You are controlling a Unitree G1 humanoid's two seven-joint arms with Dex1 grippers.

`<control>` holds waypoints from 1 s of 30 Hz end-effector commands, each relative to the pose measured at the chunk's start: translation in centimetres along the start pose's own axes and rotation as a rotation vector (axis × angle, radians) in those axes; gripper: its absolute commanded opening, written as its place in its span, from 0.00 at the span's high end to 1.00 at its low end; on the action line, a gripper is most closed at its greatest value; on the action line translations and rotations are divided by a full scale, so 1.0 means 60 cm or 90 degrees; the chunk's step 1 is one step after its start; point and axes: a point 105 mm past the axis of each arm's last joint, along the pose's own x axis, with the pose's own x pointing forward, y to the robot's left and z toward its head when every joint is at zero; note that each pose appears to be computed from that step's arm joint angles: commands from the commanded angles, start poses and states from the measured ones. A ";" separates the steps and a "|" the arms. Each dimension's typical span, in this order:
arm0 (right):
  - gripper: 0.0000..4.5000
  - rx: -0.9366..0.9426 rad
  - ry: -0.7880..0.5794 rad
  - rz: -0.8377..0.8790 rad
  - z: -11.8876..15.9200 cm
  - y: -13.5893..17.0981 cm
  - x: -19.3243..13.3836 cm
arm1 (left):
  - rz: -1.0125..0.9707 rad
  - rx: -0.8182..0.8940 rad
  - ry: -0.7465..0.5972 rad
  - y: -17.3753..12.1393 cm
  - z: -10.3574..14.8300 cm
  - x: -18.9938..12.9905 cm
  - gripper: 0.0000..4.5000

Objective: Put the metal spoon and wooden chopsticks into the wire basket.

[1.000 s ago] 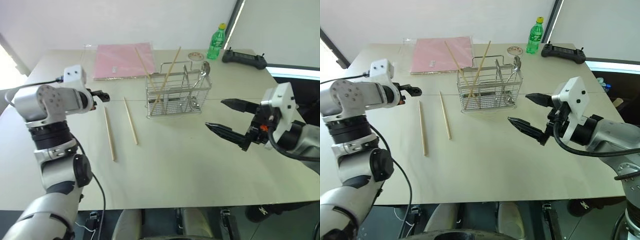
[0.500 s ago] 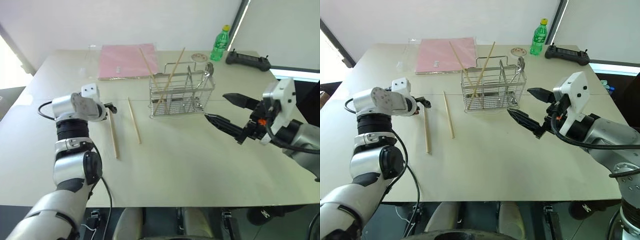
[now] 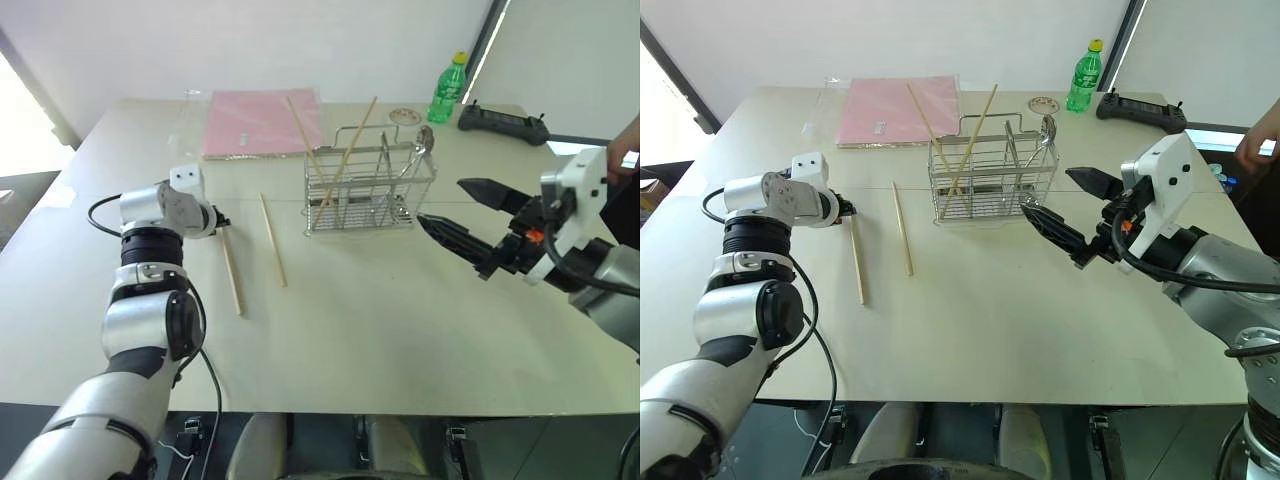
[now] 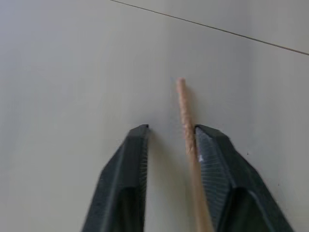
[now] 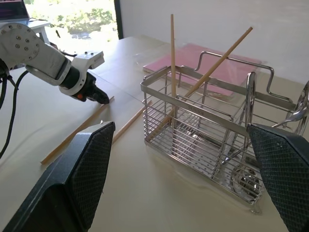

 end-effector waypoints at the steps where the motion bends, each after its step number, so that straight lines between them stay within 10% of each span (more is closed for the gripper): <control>1: 0.00 -0.023 -0.022 0.004 0.018 0.005 -0.006 | -0.027 -0.008 0.024 -0.021 -0.012 0.005 0.99; 9: 0.00 -0.025 0.004 0.023 0.004 0.012 -0.012 | -0.032 -0.061 -0.035 -0.012 0.034 -0.011 0.99; 13: 0.00 -0.022 0.017 0.017 -0.001 0.008 -0.021 | -0.099 -0.124 -0.313 -0.013 0.192 -0.089 0.99; 18: 0.00 -0.013 0.014 0.011 0.003 0.006 -0.025 | -0.363 -0.131 -0.736 -0.080 0.364 -0.325 0.99; 22: 0.00 -0.013 0.012 0.006 0.001 0.009 -0.023 | -0.557 -0.066 -0.831 -0.180 0.363 -0.422 0.99; 30: 0.00 -0.012 -0.003 -0.024 0.006 0.007 -0.031 | -0.697 0.071 -0.779 -0.300 0.276 -0.402 0.99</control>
